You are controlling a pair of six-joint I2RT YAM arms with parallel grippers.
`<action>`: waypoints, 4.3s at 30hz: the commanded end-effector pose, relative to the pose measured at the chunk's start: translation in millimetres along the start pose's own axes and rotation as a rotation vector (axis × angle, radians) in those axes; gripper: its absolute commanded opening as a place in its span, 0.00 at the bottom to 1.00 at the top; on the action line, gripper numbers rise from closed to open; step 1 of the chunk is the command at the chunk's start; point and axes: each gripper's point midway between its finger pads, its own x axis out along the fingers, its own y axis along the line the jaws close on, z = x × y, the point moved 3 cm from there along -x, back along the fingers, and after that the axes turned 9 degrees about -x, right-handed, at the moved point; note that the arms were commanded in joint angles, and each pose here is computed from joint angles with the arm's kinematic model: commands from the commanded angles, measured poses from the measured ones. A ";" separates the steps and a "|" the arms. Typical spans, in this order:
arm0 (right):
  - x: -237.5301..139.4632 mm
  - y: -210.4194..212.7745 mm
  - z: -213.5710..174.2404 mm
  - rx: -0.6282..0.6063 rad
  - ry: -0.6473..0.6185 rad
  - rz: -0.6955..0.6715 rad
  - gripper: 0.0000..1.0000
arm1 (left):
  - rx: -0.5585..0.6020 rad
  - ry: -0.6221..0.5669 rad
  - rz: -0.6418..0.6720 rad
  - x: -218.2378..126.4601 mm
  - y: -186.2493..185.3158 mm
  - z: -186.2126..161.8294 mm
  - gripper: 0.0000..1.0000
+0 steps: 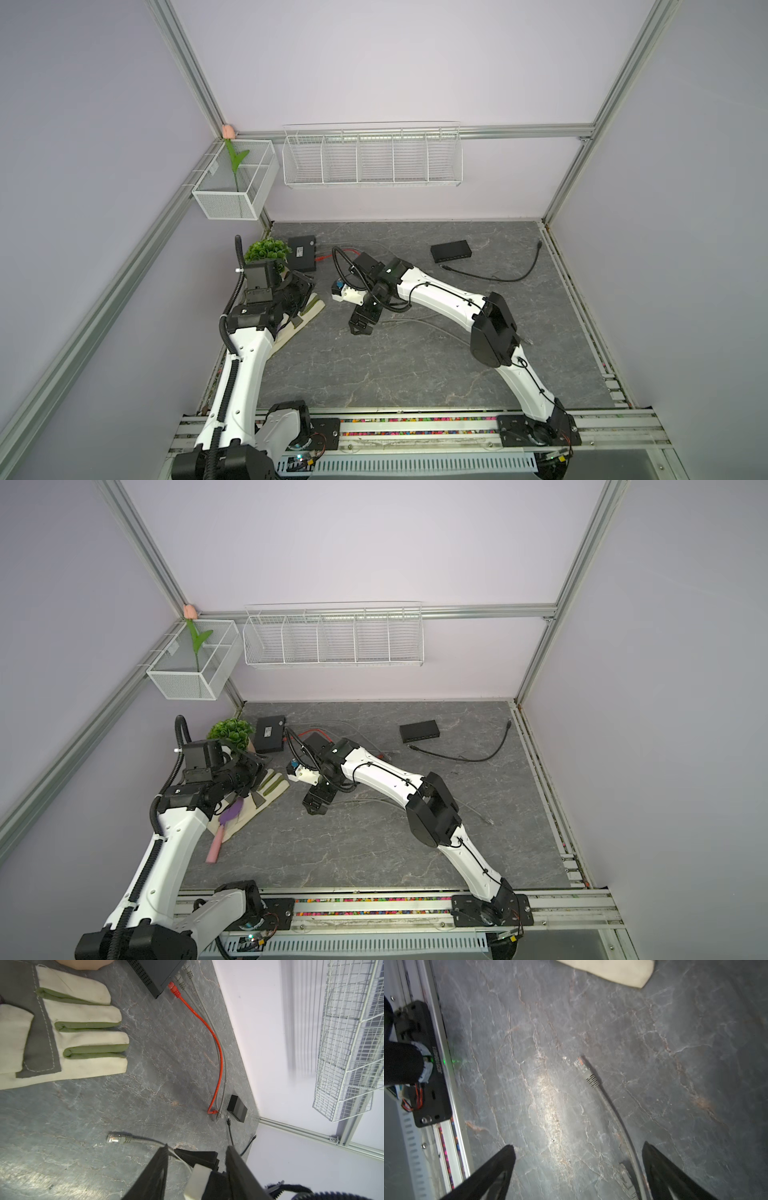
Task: Insert the plug into the switch port
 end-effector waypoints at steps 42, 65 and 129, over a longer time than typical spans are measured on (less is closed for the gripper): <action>57.5 -25.3 -105.9 0.011 0.339 -0.134 0.07 | 0.003 0.012 0.022 -3.5 9.6 -4.2 0.40; 45.5 -43.6 -49.7 -0.041 0.202 -0.089 0.43 | 0.011 0.003 0.011 -5.0 1.9 -0.8 0.39; 31.1 -68.7 -49.7 0.038 0.168 -0.147 0.45 | -0.011 -0.022 -0.023 2.2 4.4 2.5 0.38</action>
